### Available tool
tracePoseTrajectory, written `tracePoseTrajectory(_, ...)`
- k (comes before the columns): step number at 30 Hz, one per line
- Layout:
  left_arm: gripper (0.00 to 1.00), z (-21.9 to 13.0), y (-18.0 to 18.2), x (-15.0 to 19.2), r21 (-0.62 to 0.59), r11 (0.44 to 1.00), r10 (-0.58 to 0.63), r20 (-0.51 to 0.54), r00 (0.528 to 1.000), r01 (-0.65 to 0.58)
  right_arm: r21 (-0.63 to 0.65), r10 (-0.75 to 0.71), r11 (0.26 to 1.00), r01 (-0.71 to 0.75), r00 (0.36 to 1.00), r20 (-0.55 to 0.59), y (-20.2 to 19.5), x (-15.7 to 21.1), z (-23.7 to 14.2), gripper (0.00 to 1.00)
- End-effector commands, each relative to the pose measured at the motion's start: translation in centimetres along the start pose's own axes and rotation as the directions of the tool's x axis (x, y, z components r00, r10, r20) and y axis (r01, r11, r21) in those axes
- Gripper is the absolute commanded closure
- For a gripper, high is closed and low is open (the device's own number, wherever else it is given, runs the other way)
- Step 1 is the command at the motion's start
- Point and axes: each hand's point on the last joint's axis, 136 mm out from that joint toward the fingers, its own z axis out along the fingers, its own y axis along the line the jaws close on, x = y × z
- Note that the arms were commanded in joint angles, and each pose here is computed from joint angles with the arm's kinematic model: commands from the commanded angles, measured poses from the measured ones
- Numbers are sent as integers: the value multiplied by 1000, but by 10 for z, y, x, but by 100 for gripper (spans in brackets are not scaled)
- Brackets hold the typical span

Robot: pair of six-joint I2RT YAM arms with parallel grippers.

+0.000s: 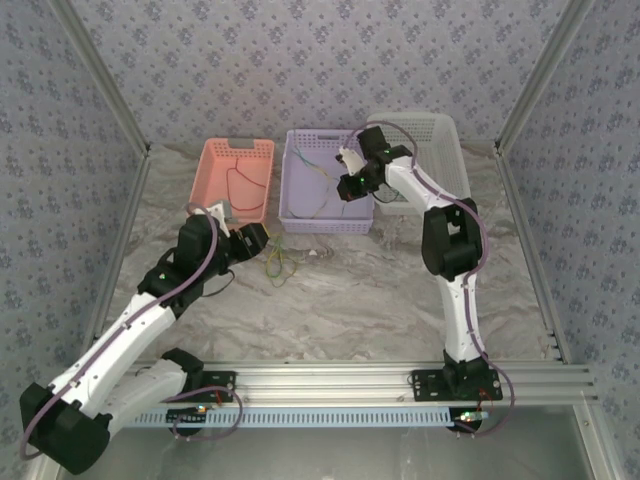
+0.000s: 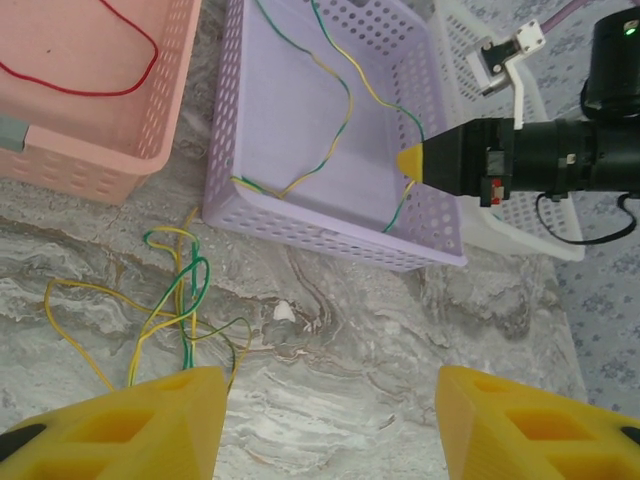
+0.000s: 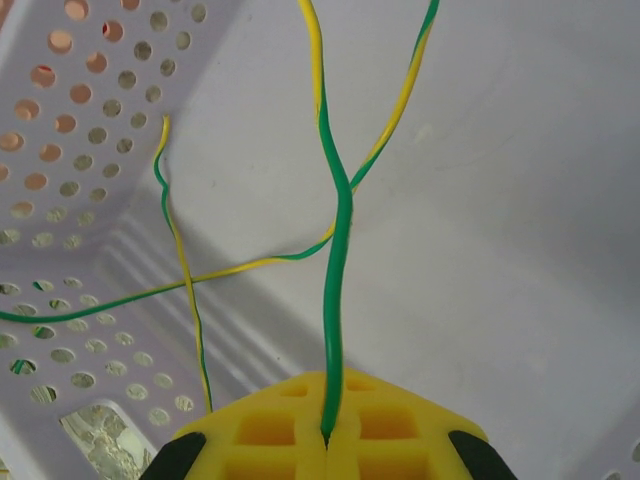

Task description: Untangle the cables

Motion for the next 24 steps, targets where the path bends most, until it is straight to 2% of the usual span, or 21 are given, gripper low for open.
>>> tracePoseTrajectory(1, 43, 6, 0, -2, -3, 1000, 23, 13, 1000, -23, 58, -13, 998, 19, 993, -115, -11, 21, 11, 100)
tracePoseTrajectory(24, 44, 10, 4, 1, -27, 1000, 16, 5, 1000, -16, 204, 47, 979, -16, 988, -145, -14, 31, 1, 100)
